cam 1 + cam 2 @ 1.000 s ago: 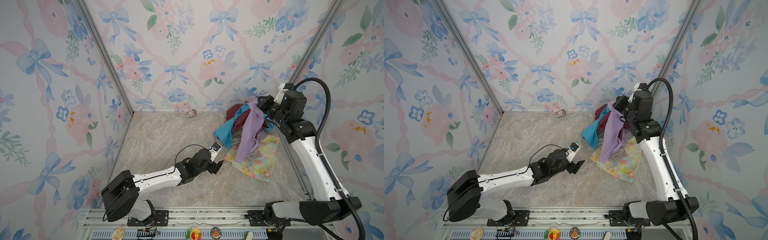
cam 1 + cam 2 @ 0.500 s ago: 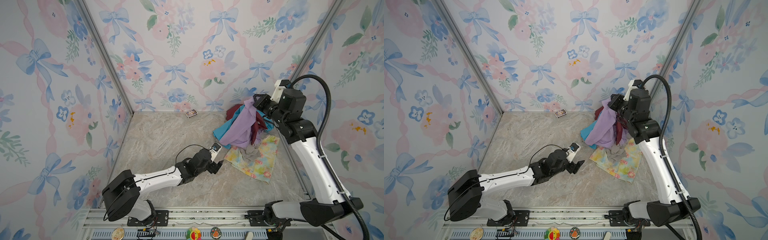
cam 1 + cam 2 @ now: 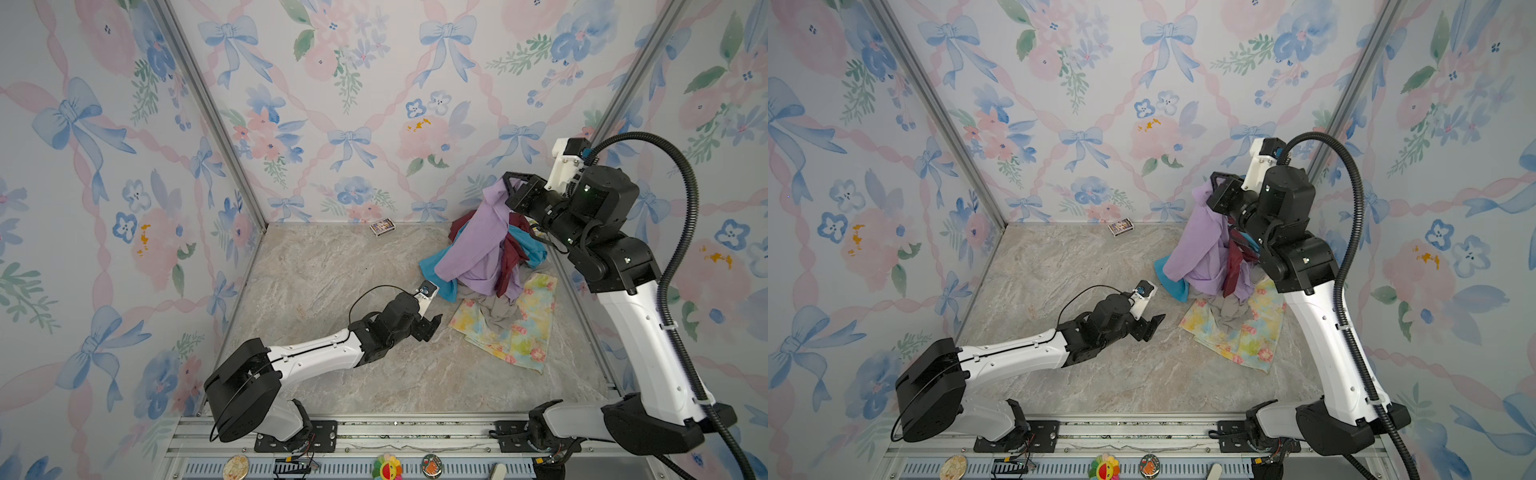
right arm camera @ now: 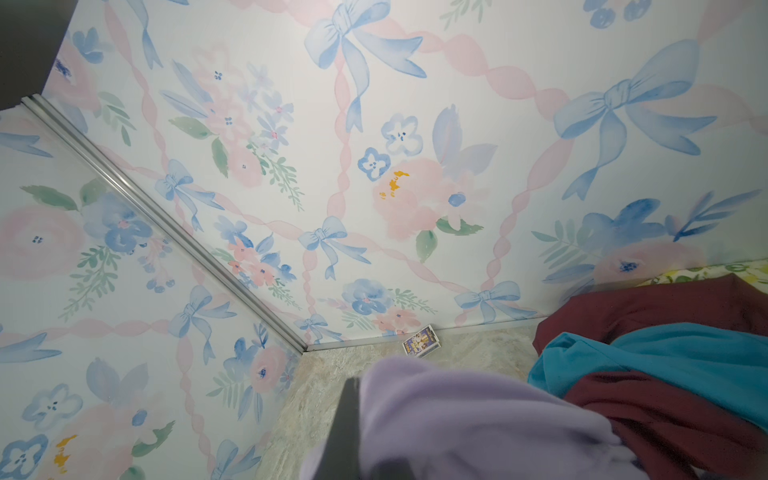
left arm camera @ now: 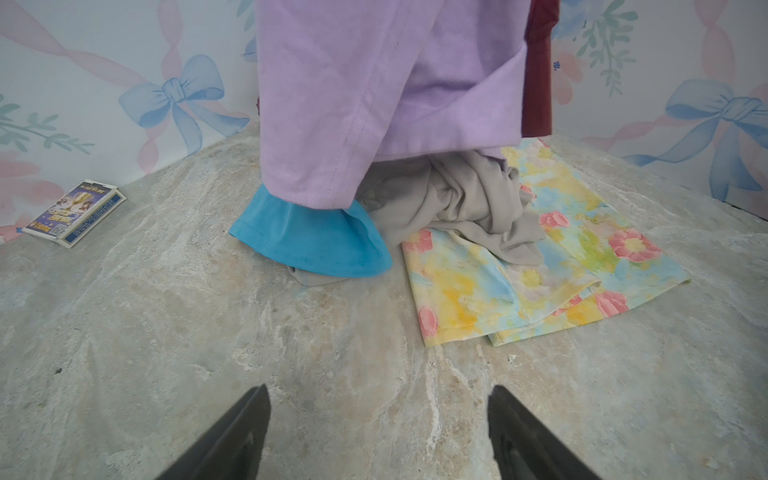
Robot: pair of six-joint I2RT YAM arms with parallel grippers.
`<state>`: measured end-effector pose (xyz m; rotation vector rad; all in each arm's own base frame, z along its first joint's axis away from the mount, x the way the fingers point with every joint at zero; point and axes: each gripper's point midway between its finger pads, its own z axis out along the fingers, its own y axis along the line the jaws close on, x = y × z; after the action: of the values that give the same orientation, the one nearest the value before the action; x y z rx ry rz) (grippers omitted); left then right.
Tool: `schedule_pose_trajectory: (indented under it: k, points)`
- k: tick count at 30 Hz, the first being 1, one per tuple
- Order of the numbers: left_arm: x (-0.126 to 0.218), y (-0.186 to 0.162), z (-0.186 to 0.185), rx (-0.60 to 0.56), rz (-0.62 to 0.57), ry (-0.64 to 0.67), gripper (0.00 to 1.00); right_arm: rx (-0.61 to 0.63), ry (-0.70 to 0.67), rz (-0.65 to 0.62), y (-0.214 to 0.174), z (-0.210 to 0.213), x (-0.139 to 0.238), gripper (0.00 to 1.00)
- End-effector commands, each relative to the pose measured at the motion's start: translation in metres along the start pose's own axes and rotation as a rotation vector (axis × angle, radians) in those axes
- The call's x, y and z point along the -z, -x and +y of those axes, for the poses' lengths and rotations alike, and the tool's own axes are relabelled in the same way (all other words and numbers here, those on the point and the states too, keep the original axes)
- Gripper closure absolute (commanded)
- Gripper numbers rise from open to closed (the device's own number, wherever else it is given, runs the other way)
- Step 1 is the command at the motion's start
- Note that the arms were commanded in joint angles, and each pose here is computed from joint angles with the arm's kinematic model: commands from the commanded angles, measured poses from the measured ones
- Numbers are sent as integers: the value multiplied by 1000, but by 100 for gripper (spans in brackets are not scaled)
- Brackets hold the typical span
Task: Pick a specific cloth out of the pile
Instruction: 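Reach the left gripper to the lavender cloth and grasp it beside the right gripper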
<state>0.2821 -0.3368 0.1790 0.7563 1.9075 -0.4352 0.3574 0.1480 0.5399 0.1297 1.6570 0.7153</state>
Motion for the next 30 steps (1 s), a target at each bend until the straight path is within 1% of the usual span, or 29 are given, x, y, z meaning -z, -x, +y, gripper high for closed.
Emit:
schedule_pose_trajectory:
  k: [1, 4, 6, 7, 9, 11, 15, 17, 19, 24, 27, 30]
  points:
    - [2, 9, 10, -14, -18, 40, 16, 49, 68, -49, 16, 25, 12, 100]
    - [11, 17, 14, -11, -60, 48, 15, 51, 76, -12, 2, 26, 7, 100]
    - [22, 28, 17, 13, -133, 41, 13, 49, 74, 15, -10, 24, 2, 100]
    - [27, 33, 21, 37, -171, 42, 13, 44, 74, 24, -15, 22, 1, 100]
    - [34, 42, 32, 123, -240, 55, 11, 30, 83, 44, -25, 20, -2, 100]
    - [32, 47, 35, 178, -270, 46, 9, 25, 87, 64, -34, 19, -4, 100]
    - [25, 59, 26, 187, -282, 14, 8, 10, 98, 95, -47, 17, -4, 100]
    - [29, 73, 27, 199, -338, 34, 6, 5, 106, 111, -54, 17, -2, 100]
    - [32, 89, 22, 198, -395, 20, 6, -3, 110, 118, -59, 16, 0, 100]
    - [20, 126, 11, 172, -472, -8, 5, -14, 122, 144, -68, 16, 7, 100]
    - [14, 151, 1, 148, -533, -50, 3, -24, 130, 149, -71, 16, 13, 100]
    - [1, 171, -10, 118, -570, -94, 3, -30, 135, 161, -75, 16, 16, 100]
